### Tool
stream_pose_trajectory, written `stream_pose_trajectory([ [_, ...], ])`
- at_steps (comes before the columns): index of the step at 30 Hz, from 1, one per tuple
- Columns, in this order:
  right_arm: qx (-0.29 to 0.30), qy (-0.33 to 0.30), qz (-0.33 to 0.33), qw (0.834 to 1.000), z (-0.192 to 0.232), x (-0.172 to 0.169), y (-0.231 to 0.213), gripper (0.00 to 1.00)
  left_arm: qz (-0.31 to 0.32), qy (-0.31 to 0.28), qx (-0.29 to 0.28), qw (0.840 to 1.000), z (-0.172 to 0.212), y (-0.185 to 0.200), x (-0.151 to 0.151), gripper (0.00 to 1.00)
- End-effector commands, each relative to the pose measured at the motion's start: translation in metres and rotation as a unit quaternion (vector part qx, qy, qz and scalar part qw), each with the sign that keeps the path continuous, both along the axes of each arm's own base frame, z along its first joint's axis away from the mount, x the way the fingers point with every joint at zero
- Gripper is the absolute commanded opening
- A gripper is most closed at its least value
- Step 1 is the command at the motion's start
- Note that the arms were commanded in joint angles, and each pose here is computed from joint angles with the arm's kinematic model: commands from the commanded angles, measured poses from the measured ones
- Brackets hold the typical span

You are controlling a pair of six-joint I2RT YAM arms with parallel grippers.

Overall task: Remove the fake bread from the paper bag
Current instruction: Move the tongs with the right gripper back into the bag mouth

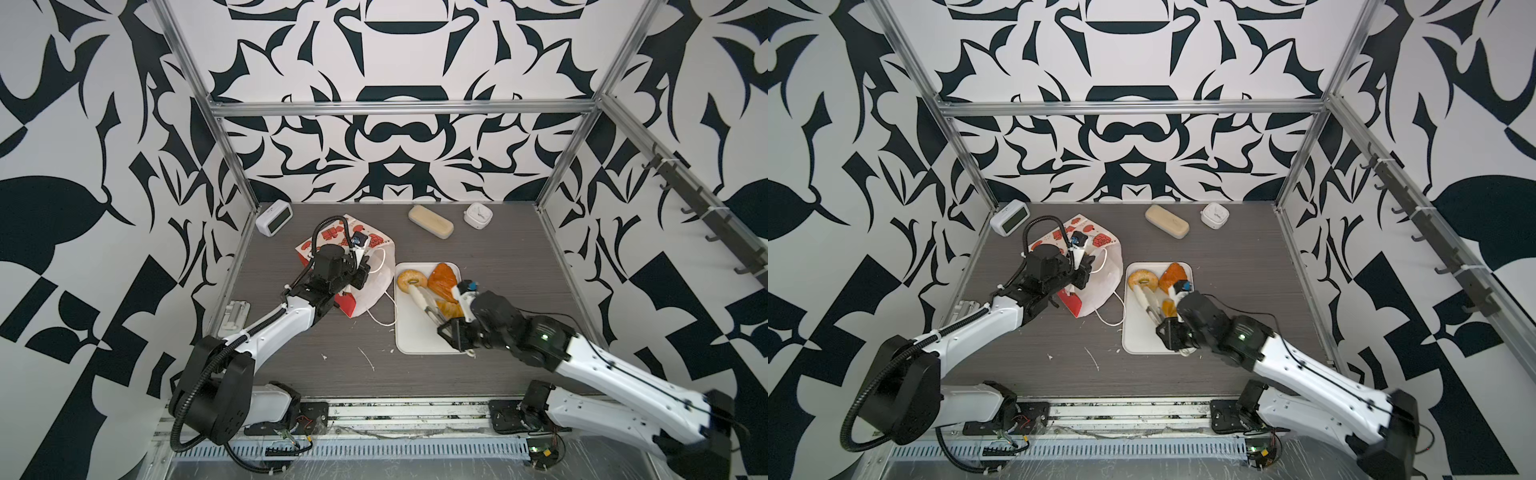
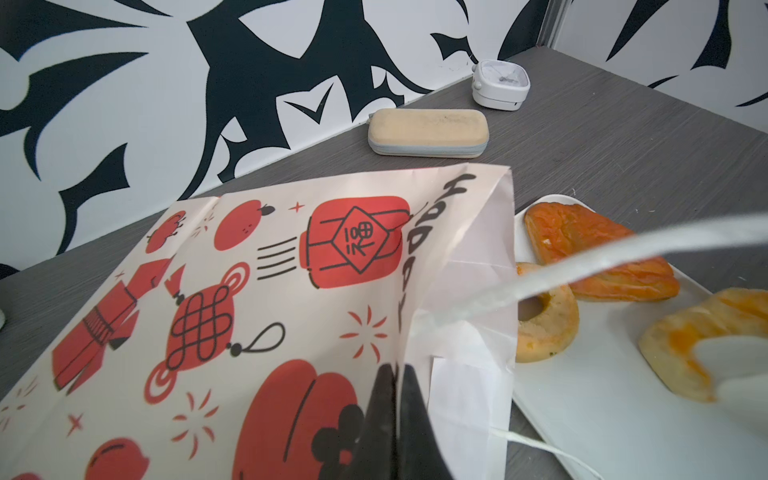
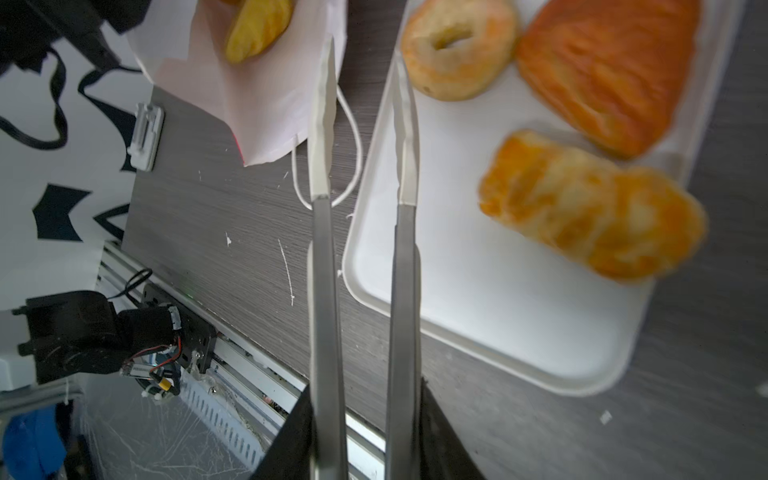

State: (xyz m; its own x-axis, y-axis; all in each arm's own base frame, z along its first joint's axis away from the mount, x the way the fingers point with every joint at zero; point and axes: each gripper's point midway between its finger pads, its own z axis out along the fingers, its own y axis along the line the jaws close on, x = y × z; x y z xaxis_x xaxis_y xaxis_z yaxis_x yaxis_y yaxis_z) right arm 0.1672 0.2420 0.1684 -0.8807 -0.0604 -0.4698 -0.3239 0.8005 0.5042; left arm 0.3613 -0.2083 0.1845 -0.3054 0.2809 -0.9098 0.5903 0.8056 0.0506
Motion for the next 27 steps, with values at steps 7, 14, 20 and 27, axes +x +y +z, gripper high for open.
stream_pose_trajectory([
  [7, 0.084, -0.089, 0.111, 0.986, 0.030, 0.038, 0.098, 0.36, -0.024, -0.023, -0.002, 0.999, 0.027, -0.004, -0.005, 0.00],
  [14, 0.086, -0.108, 0.113, 0.984, 0.014, 0.065, 0.131, 0.37, -0.029, -0.032, -0.003, 0.999, 0.035, -0.002, -0.011, 0.00],
  [20, 0.085, -0.113, 0.108, 0.984, 0.006, 0.086, 0.154, 0.40, -0.030, -0.025, -0.005, 0.999, 0.035, -0.002, -0.012, 0.00],
  [27, 0.096, -0.070, 0.078, 0.990, -0.008, 0.108, 0.160, 0.42, -0.032, -0.017, -0.007, 0.999, 0.029, -0.003, -0.012, 0.00],
])
